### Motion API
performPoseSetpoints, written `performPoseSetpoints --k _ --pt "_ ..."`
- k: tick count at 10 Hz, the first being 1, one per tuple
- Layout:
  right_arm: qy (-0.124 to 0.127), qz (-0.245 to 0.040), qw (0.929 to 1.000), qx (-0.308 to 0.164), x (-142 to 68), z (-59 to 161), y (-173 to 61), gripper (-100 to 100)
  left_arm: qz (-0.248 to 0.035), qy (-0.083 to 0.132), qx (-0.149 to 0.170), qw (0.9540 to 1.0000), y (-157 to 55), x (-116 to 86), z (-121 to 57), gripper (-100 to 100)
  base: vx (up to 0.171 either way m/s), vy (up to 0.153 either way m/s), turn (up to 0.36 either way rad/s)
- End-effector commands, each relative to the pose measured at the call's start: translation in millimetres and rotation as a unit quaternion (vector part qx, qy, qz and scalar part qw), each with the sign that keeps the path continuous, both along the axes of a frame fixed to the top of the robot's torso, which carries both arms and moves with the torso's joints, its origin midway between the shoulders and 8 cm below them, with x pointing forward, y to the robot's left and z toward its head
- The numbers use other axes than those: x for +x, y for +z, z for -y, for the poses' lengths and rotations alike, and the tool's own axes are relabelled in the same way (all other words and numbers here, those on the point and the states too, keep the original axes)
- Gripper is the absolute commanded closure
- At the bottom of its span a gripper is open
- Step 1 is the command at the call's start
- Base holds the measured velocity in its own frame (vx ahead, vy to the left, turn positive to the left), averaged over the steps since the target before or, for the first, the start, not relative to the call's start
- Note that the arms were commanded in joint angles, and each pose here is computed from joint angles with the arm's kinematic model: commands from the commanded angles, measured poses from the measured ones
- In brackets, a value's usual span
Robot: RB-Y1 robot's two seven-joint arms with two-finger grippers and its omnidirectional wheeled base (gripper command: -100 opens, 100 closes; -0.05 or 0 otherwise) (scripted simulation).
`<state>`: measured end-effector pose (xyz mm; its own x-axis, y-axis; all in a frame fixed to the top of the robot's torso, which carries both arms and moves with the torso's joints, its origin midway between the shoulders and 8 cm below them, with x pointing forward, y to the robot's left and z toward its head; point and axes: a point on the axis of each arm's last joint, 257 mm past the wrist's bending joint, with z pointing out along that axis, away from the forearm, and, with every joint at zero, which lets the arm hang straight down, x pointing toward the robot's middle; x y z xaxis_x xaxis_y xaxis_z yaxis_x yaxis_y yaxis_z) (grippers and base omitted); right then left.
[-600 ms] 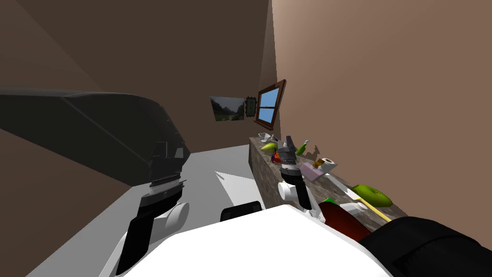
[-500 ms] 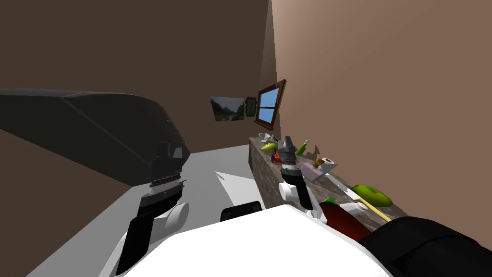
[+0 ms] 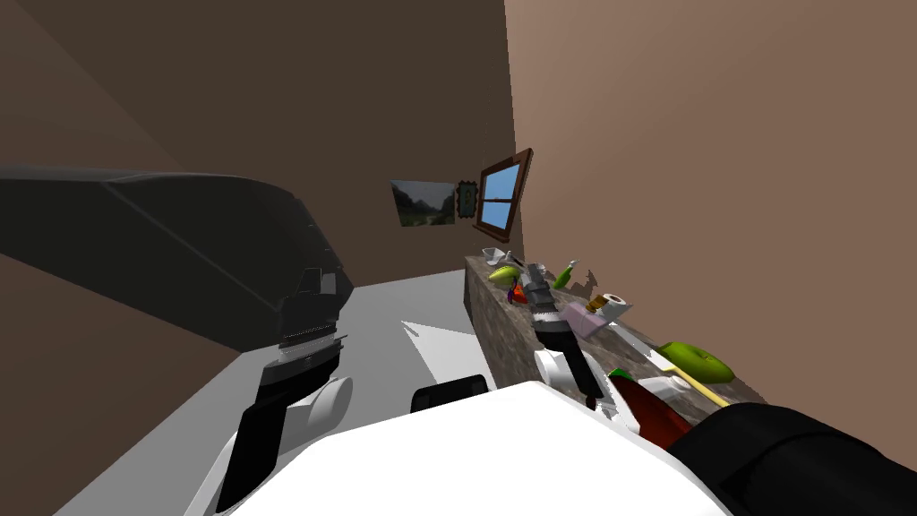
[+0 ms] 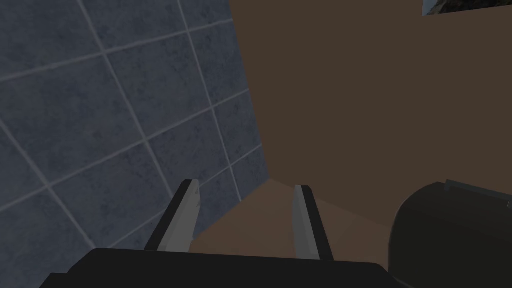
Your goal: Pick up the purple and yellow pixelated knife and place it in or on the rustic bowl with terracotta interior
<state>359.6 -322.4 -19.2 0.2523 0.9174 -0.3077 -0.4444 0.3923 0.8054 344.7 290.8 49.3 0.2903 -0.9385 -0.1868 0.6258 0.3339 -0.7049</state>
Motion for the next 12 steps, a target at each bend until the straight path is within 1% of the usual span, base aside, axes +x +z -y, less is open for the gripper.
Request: performPoseSetpoints --k 1,2,4,5,7,8,9,11,12 --pt "-0.008 -0.02 0.9998 -0.006 0 8 -8 -100 0.0 0.0 0.0 1.0 0 0 0.0 0 0.03 0.044 -0.018" --pt "-0.022 -0.051 0.9983 -0.016 -1 20 -25 -100 0.0 0.0 0.0 1.0 0 0 0.0 0 0.037 0.039 -0.02" --pt "-0.052 -0.115 0.9914 -0.034 -6 48 -58 -100 0.0 0.0 0.0 1.0 0 0 0.0 0 0.042 0.056 -0.041" --pt "-0.052 -0.117 0.9911 -0.034 -7 49 -60 -100 0.0 0.0 0.0 1.0 0 0 0.0 0 0.041 0.05 -0.014" --pt "-0.084 -0.183 0.9782 -0.052 -18 79 -93 -100 0.0 0.0 0.0 1.0 0 0 0.0 0 0.051 0.052 -0.028" --pt "-0.097 -0.21 0.9709 -0.062 -26 92 -107 -100 0.0 0.0 0.0 1.0 0 0 0.0 0 0.071 0.078 -0.045" --pt "-0.099 -0.216 0.9696 -0.06 -26 94 -110 -100 0.0 0.0 0.0 1.0 0 0 0.0 0 0.042 0.057 -0.015" --pt "-0.126 -0.275 0.9499 -0.078 -44 122 -139 -100 0.0 0.0 0.0 1.0 0 0 0.0 0 0.05 0.042 -0.024" --pt "-0.138 -0.3 0.9398 -0.086 -53 135 -150 -100 0.0 0.0 0.0 1.0 0 0 0.0 0 0.075 0.06 -0.039"
